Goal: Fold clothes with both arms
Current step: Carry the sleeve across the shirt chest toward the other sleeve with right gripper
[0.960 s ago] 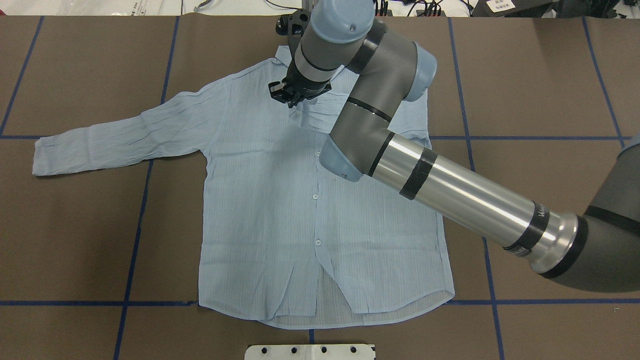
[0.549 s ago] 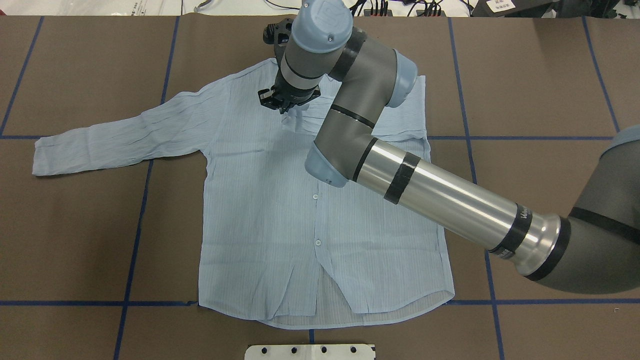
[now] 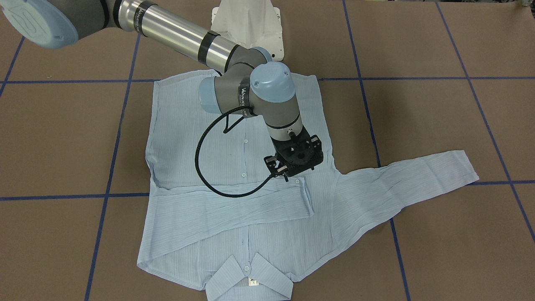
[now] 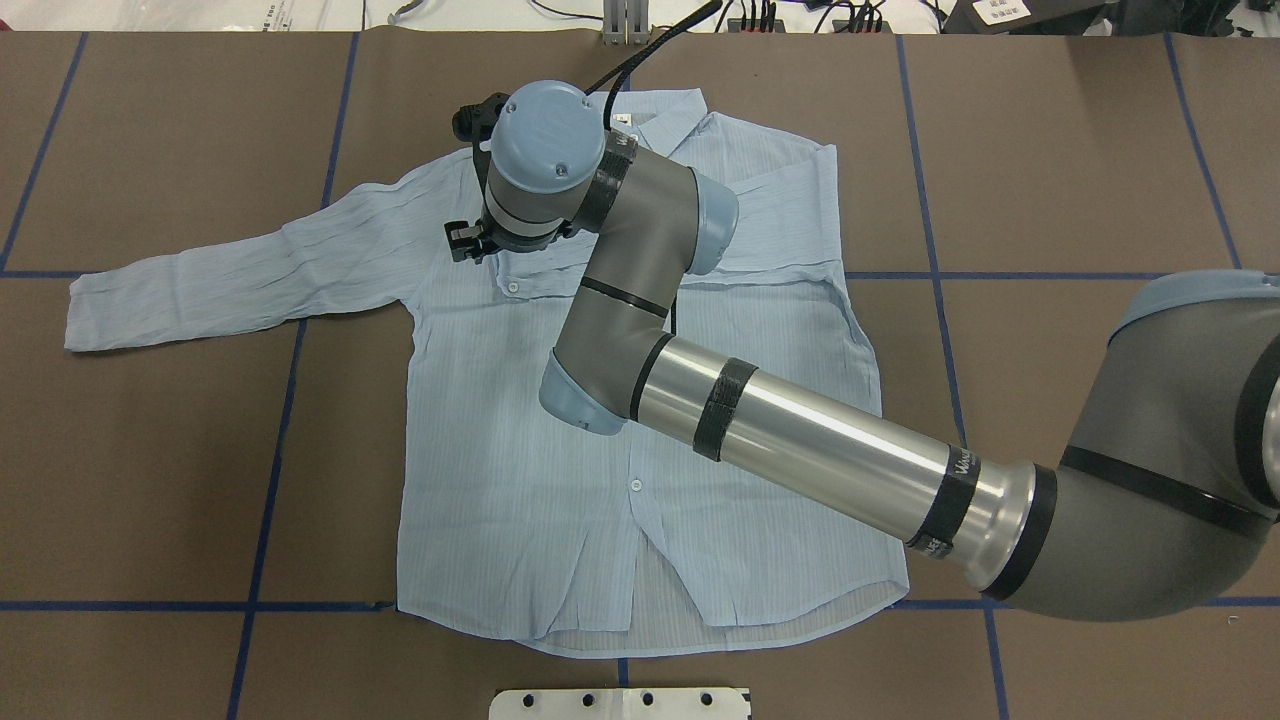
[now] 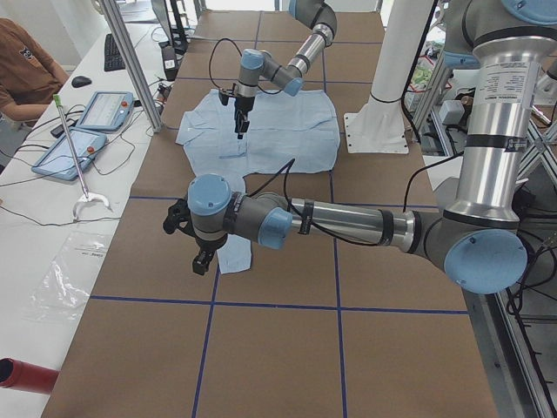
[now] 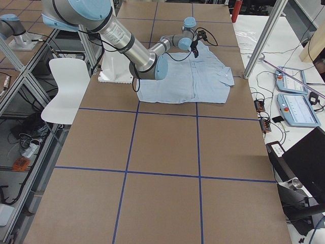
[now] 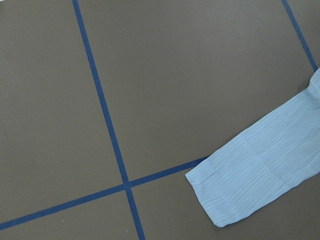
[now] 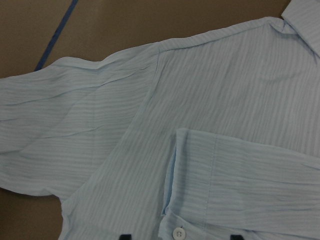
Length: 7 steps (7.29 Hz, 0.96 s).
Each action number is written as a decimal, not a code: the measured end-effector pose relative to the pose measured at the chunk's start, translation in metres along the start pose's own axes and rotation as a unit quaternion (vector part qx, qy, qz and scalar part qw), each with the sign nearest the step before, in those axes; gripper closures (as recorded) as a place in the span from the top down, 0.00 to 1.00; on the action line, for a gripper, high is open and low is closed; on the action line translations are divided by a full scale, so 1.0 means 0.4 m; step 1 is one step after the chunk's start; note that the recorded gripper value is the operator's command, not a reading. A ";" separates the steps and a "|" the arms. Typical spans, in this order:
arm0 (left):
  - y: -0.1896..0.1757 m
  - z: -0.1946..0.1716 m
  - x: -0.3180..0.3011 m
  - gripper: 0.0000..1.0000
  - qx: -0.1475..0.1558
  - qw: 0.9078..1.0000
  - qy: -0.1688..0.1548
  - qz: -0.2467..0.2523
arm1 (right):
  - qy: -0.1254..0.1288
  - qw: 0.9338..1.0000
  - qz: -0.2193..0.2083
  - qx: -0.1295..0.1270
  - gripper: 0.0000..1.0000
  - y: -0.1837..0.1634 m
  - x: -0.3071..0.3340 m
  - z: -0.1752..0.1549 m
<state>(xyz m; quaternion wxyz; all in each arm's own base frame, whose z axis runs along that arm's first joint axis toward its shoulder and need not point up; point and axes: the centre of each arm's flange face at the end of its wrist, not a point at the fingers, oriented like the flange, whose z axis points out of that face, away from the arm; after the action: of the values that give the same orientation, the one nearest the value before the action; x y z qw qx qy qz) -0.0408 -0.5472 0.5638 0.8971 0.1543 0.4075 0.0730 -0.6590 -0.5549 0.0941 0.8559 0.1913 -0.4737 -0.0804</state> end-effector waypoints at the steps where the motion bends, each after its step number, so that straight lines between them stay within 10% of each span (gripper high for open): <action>1: 0.001 0.028 0.023 1.00 0.012 1.000 -0.013 -0.021 | 0.001 1.000 0.018 0.000 1.00 -0.001 -0.004 -0.009; 7: 0.166 0.451 0.165 0.90 0.088 0.986 -0.045 -0.136 | 0.057 0.993 0.083 -0.064 1.00 -0.041 0.221 -0.253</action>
<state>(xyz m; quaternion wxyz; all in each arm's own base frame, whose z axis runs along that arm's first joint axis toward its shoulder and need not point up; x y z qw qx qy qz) 0.1382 -0.5070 0.6514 0.8990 0.1790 0.3887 -0.0930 -0.5254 -0.5726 0.1080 0.8958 0.1001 -0.4322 -0.0280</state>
